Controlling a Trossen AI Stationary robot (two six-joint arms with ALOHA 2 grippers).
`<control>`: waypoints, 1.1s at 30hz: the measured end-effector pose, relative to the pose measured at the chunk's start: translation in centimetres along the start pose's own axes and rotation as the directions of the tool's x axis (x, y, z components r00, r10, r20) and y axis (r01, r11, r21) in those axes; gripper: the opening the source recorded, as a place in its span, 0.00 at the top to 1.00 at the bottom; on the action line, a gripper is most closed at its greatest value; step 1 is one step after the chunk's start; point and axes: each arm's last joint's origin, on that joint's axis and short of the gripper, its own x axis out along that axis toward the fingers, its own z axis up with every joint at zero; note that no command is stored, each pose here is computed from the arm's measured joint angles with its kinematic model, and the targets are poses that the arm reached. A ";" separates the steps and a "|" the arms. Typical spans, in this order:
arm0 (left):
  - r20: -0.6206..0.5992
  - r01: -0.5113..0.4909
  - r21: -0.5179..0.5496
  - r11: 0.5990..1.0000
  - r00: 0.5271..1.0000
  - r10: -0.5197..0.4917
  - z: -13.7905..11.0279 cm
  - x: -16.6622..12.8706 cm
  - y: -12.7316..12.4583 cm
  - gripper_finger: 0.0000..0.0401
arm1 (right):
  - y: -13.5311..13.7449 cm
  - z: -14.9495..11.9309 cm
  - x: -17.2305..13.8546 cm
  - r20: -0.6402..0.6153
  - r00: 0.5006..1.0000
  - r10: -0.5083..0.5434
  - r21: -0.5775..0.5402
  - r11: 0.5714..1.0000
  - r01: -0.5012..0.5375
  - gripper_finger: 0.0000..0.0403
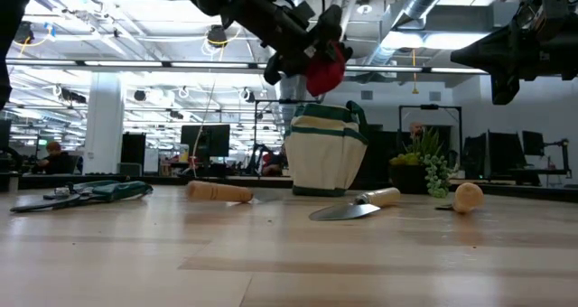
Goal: Pick & Place Garden tools in Gardening bag
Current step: Put the red gloves into the brown gardening bag, then put the brown trowel into the brown gardening bag
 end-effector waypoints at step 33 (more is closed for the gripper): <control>-0.528 -0.018 0.092 0.996 0.847 0.064 -1.7 -15.6 -3.3 0.22 | 0.0 0.0 0.0 -0.001 1.000 0.000 0.000 1.000 0.000 1.00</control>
